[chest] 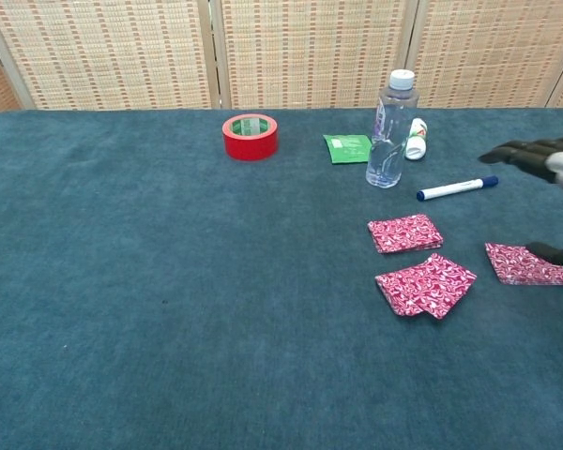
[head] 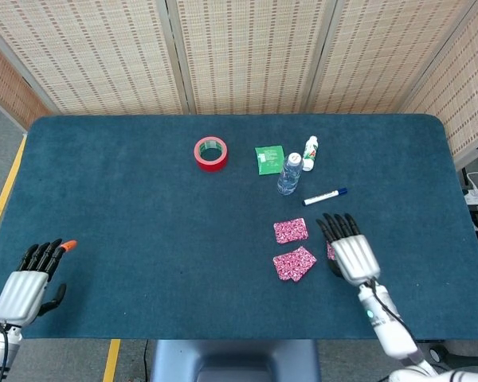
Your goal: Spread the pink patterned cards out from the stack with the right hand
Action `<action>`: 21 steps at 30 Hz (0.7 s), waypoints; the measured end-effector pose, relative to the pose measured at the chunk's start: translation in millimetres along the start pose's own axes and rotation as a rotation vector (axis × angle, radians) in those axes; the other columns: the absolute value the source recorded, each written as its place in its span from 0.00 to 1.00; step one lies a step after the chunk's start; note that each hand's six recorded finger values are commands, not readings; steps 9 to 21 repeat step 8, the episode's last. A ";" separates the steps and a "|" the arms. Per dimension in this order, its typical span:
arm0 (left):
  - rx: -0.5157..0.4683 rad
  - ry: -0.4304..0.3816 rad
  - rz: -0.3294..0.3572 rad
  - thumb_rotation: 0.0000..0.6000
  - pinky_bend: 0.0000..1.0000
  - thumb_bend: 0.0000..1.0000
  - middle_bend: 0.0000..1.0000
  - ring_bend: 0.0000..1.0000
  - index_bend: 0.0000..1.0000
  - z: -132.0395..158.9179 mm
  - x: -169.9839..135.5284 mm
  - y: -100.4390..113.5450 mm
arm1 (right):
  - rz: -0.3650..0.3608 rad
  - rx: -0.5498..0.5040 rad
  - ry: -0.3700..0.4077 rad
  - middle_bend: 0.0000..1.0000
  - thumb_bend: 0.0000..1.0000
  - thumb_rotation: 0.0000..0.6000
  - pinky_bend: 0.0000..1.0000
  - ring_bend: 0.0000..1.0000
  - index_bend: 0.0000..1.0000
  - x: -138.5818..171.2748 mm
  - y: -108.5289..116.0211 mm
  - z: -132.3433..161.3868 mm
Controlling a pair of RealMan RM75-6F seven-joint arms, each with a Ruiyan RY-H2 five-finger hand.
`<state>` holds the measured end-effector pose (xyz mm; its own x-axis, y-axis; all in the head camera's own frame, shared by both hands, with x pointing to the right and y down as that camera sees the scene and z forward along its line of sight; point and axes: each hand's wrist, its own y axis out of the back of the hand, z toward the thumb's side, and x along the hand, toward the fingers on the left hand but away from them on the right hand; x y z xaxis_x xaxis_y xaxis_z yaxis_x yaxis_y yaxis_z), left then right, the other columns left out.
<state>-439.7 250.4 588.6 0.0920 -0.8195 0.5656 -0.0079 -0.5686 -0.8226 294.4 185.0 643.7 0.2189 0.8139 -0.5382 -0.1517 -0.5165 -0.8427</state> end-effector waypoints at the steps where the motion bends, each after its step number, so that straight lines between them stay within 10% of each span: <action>1: -0.001 -0.006 0.007 1.00 0.03 0.48 0.00 0.00 0.00 0.2 0.7 0.0 | -0.021 -0.006 -0.018 0.00 0.27 1.00 0.00 0.00 0.00 11.2 0.6 -7.7; 7: -0.005 -0.019 0.052 1.00 0.02 0.47 0.00 0.00 0.00 2.6 2.7 3.3 | -0.137 -0.023 -0.031 0.00 0.27 1.00 0.00 0.00 0.00 58.6 10.8 -32.2; 21: -0.003 -0.023 0.061 1.00 0.02 0.47 0.00 0.00 0.00 3.4 2.3 4.3 | -0.138 -0.032 -0.037 0.00 0.27 1.00 0.00 0.00 0.00 62.8 10.3 -36.4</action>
